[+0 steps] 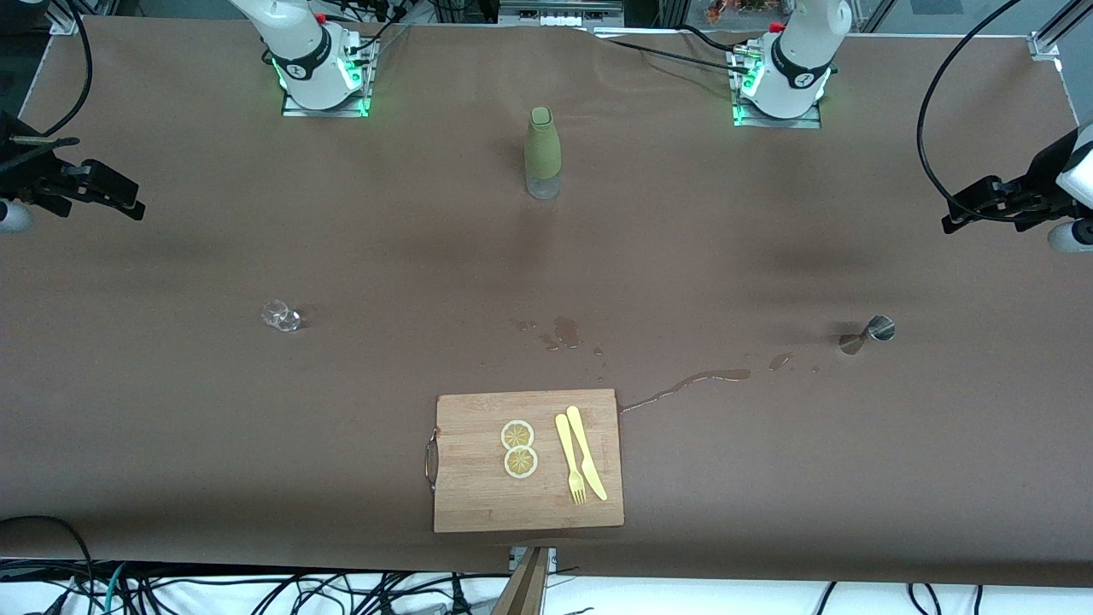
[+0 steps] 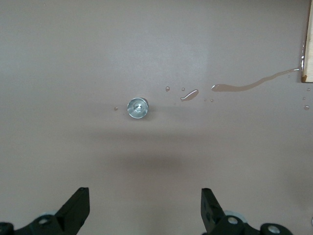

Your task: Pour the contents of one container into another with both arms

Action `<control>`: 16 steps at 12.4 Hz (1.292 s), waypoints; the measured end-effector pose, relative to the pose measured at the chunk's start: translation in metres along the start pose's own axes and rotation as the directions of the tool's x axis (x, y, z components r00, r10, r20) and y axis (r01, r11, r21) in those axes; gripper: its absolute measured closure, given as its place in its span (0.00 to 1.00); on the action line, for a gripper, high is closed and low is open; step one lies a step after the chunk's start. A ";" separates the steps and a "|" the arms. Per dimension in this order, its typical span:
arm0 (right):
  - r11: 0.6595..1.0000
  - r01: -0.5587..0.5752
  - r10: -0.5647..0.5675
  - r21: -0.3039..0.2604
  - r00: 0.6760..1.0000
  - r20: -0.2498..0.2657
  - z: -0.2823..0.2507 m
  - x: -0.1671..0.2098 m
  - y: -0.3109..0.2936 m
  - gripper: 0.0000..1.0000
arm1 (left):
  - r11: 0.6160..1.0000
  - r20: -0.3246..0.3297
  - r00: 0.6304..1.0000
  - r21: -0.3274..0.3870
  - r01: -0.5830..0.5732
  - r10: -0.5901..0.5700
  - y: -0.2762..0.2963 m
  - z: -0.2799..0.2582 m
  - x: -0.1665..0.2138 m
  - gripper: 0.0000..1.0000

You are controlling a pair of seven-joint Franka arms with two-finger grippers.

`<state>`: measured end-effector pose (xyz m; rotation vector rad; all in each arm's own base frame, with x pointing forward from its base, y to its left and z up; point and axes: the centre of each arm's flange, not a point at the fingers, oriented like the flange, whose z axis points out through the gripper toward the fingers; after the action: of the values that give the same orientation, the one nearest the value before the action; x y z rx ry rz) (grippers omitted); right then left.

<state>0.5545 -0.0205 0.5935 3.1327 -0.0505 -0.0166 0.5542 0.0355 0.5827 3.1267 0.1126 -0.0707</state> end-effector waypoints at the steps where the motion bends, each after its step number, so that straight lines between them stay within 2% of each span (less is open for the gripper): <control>1: 1.000 0.000 0.000 0.000 1.000 0.000 0.000 0.000 0.000 0.00 | 1.000 0.000 1.000 0.000 0.000 0.000 0.000 0.000 0.000 0.00; 6: 1.000 0.000 0.000 0.000 1.000 0.001 0.000 0.000 0.000 0.00 | 1.000 0.006 1.000 -0.001 -0.008 0.008 0.000 0.003 0.002 0.00; 9: 1.000 0.000 0.000 0.000 1.000 0.001 0.000 0.000 0.000 0.00 | 0.997 0.010 0.997 -0.002 -0.074 0.074 0.000 0.007 0.004 0.00; 12: 1.000 0.000 0.000 0.000 1.000 0.001 0.001 0.000 0.000 0.00 | 0.996 0.008 0.996 -0.002 -0.089 0.089 -0.001 0.006 0.004 0.00; 16: 1.000 0.000 0.000 0.000 1.000 0.001 0.001 0.000 0.000 0.00 | 0.993 0.003 0.993 -0.005 -0.116 0.116 -0.023 0.005 0.004 0.00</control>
<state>0.5548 -0.0205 0.5929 3.1327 -0.0505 -0.0188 0.5564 0.0586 0.5770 3.1209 -0.0682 -0.0744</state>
